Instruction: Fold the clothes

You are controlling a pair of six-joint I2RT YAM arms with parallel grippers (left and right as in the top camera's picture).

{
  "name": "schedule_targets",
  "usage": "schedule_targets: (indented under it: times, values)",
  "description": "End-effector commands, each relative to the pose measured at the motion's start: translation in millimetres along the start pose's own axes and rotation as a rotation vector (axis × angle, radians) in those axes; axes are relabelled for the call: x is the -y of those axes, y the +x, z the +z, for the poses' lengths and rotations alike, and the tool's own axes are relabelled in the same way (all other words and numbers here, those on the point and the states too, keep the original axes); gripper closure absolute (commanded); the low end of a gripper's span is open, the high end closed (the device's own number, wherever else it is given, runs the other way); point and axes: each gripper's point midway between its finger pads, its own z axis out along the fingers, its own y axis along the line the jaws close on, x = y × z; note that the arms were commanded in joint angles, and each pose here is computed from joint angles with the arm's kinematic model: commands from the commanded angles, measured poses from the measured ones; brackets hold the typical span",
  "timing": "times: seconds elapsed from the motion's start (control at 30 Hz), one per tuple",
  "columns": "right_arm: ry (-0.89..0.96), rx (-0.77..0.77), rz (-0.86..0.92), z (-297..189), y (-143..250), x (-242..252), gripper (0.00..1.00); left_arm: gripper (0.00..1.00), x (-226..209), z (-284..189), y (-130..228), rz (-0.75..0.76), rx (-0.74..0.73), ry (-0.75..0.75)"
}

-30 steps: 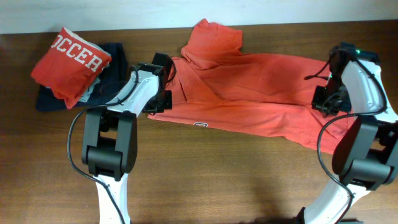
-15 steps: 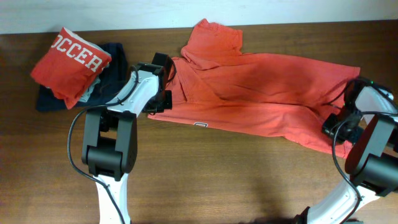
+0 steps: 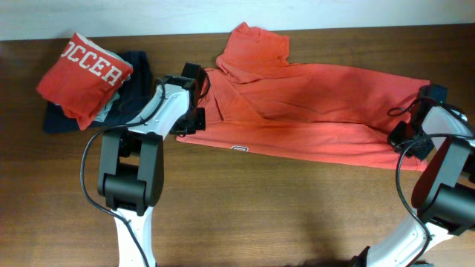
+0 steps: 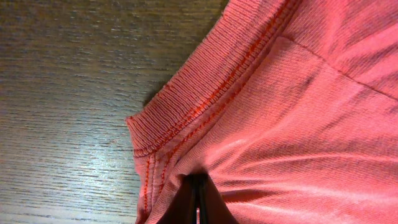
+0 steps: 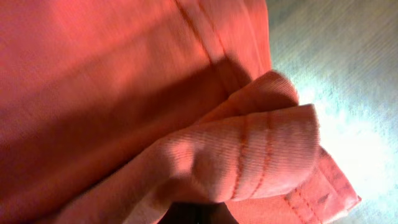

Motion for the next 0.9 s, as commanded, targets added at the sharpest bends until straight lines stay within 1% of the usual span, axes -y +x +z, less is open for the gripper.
schedule_targets:
  times: [0.0,0.07,0.2,0.3,0.37,0.47,0.57,0.67,0.73,0.8,0.87]
  values:
    - [-0.014,0.039,0.006,-8.8,-16.4,-3.3,0.96,0.95,-6.2,13.0,5.2,-0.006,-0.032,-0.026]
    - [-0.014,0.044,-0.036,-20.3,-23.9,-3.4,0.95,0.95,-6.6,12.9,6.4,-0.005,-0.037,-0.027]
    - [-0.015,0.048,-0.042,-49.5,-39.0,-2.5,0.95,0.95,-6.6,12.9,6.4,-0.005,-0.037,-0.027]
    - [-0.027,0.089,-0.044,-63.6,-54.0,-4.9,0.9,0.95,-6.7,12.9,6.5,-0.005,-0.038,-0.028]
    - [-0.016,0.094,-0.058,-66.4,-56.3,-2.5,0.88,0.95,-6.7,12.9,6.5,-0.005,-0.038,-0.028]
    - [0.005,0.009,0.024,-63.9,-39.2,13.9,0.88,0.96,-7.0,12.9,7.1,-0.004,-0.04,-0.029]
    - [-0.081,-0.103,0.087,-61.3,-21.3,22.7,0.87,0.95,-6.9,12.9,7.3,-0.005,-0.041,-0.029]
    - [-0.153,-0.171,0.126,-59.9,-11.9,33.0,0.79,0.95,-6.8,12.9,6.7,-0.005,-0.038,-0.028]
    - [-0.175,-0.187,0.154,-56.3,-10.3,42.5,0.76,0.95,-6.5,13.0,5.9,-0.005,-0.035,-0.027]
    - [-0.179,-0.2,0.172,-50.0,-7.4,54.6,0.69,0.95,-6.1,13.0,4.5,-0.006,-0.03,-0.025]
    - [-0.191,-0.211,0.179,-46.0,-3.9,57.1,0.57,0.95,-6.1,13.0,4.3,-0.006,-0.029,-0.025]
